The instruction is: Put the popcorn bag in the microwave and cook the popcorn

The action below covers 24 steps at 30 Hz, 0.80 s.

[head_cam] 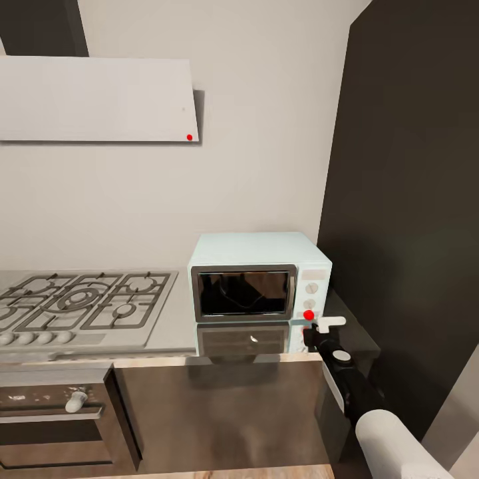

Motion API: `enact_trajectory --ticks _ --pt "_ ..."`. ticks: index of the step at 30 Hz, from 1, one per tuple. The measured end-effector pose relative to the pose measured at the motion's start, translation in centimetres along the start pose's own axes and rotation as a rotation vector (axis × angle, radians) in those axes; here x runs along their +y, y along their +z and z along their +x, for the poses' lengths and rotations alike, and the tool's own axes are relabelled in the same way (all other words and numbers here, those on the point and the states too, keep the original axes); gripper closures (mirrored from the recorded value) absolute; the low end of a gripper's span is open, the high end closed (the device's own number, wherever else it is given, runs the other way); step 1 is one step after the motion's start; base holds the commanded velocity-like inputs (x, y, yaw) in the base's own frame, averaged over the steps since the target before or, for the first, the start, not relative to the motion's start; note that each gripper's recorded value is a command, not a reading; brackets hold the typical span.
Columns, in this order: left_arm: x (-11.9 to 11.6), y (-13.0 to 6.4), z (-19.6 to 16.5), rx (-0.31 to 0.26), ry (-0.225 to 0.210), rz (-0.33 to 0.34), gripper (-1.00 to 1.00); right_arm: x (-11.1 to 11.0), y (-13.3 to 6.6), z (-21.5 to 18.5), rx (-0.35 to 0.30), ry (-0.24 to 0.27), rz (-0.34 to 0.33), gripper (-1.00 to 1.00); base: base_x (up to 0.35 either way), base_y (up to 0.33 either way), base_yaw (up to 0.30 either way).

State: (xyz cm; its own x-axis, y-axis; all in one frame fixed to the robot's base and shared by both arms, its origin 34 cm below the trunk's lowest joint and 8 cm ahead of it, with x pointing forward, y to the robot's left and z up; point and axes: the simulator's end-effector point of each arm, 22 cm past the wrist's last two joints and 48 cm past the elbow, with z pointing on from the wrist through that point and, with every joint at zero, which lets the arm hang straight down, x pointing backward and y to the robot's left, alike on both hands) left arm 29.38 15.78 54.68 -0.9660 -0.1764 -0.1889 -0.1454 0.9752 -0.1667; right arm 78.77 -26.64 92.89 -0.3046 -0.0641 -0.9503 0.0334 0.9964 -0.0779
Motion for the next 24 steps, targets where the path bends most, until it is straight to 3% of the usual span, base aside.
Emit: enact_trajectory --ticks 14,24 --pt "0.00 -0.01 -0.01 -0.001 0.000 0.000 -1.00 -0.06 -0.02 -0.02 -0.001 0.000 0.002 1.00 0.124 0.000 0.000" --pt "0.00 0.00 -0.01 0.000 0.000 0.000 -1.00 -0.11 0.00 0.00 -0.001 0.000 0.003 1.00 0.011 0.000 0.000"
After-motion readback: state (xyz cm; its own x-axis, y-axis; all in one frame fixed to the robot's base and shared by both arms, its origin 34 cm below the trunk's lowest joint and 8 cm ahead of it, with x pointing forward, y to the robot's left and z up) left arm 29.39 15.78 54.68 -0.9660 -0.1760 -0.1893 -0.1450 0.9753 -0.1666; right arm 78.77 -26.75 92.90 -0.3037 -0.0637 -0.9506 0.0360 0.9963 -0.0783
